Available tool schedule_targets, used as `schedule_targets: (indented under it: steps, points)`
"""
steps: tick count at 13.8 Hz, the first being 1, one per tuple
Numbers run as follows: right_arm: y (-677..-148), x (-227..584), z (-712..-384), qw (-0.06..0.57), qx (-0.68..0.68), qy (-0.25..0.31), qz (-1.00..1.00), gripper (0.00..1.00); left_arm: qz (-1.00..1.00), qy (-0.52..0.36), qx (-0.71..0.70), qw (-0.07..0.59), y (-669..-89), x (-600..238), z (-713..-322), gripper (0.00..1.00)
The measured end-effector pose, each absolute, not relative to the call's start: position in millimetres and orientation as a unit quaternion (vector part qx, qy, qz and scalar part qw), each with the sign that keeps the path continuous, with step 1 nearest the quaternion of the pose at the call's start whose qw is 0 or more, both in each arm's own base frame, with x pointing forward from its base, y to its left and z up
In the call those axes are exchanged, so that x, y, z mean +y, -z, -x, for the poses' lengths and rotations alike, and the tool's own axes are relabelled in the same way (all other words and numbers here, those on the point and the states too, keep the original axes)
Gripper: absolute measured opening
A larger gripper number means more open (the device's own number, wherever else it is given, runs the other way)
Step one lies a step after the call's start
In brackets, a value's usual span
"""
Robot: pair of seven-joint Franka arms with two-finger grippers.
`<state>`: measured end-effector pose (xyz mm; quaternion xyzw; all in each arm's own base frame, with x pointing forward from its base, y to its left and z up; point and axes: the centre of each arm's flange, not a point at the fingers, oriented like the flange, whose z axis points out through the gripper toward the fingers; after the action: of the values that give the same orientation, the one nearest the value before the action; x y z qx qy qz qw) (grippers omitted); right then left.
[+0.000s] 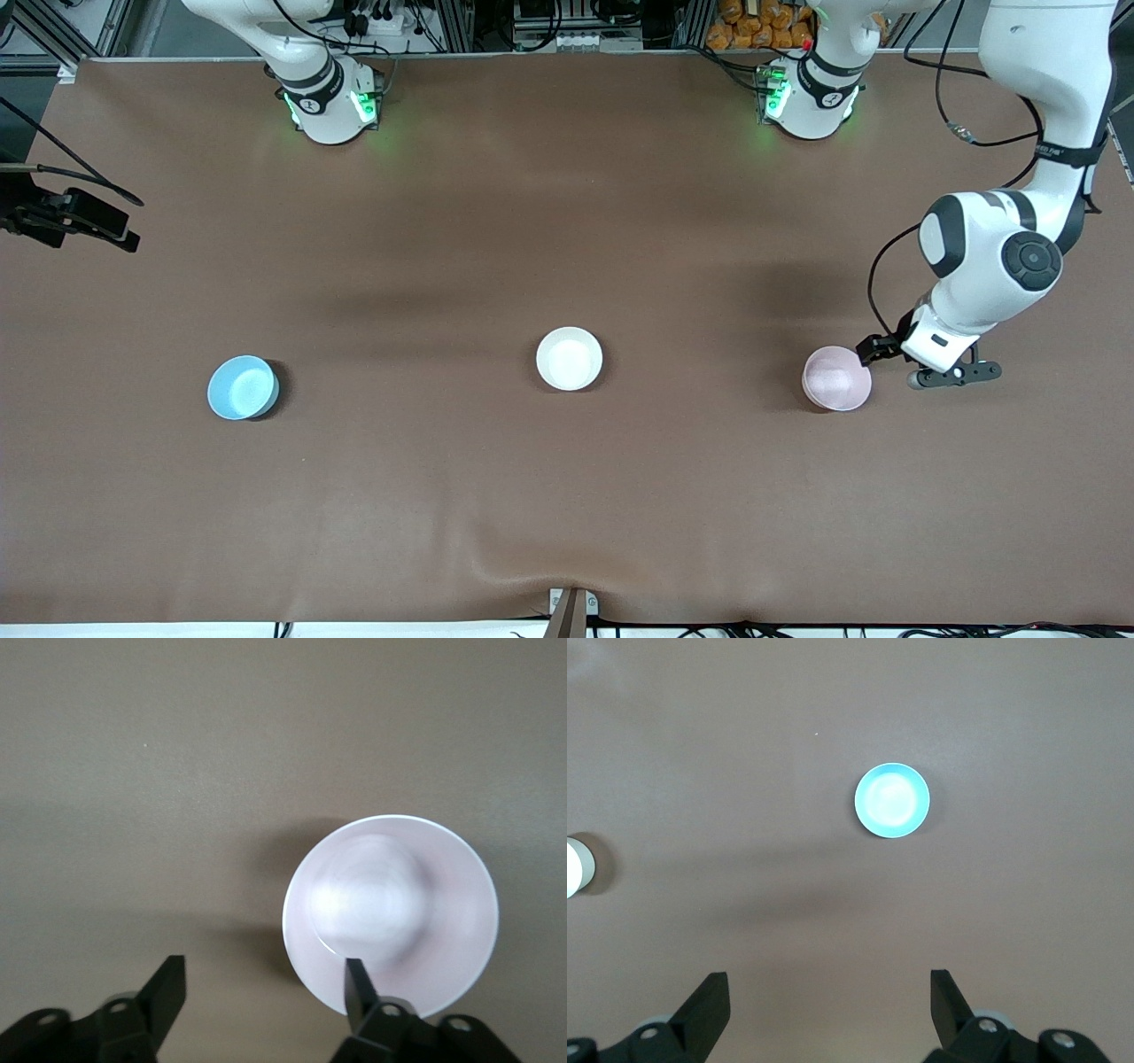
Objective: Stack pink and blue bowls on white bowl
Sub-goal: 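Move the left gripper down over the pale pink bowl, then close the left gripper on the pink bowl's rim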
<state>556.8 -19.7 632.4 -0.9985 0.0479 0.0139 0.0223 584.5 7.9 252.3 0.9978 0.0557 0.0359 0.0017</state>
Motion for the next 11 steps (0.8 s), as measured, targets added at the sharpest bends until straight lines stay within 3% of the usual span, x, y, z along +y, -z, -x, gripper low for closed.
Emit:
schedule_targets:
  steps: [1, 3, 6, 8, 10, 11]
  points:
    - [-632.4, -19.7, -556.8, 0.022, 0.048, -0.014, 0.999, 1.00, -0.998, -0.035, 0.056, 0.002, -247.2, 8.0, -584.5, 0.76]
    - [-632.4, -19.7, -556.8, 0.022, 0.048, -0.014, 0.999, 1.00, -0.998, -0.033, 0.056, 0.001, -239.9, 8.2, -584.3, 0.66]
    - [-632.4, -19.7, -556.8, 0.022, 0.048, -0.014, 0.999, 1.00, -0.998, -0.034, 0.056, 0.001, -228.6, 8.1, -584.9, 0.63]
    - [-632.4, -19.7, -556.8, 0.022, 0.048, -0.014, 0.999, 1.00, -0.998, -0.033, 0.055, 0.001, -219.8, 7.7, -584.7, 0.56]
    - [-632.4, -19.7, -556.8, 0.022, 0.048, -0.014, 0.999, 1.00, -0.998, -0.034, 0.055, 0.001, -212.4, 7.4, -584.8, 0.44]
    - [-632.4, -19.6, -556.8, 0.022, 0.048, -0.014, 0.999, 1.00, -0.998, -0.036, 0.055, 0.001, -209.5, 7.3, -585.0, 0.44]
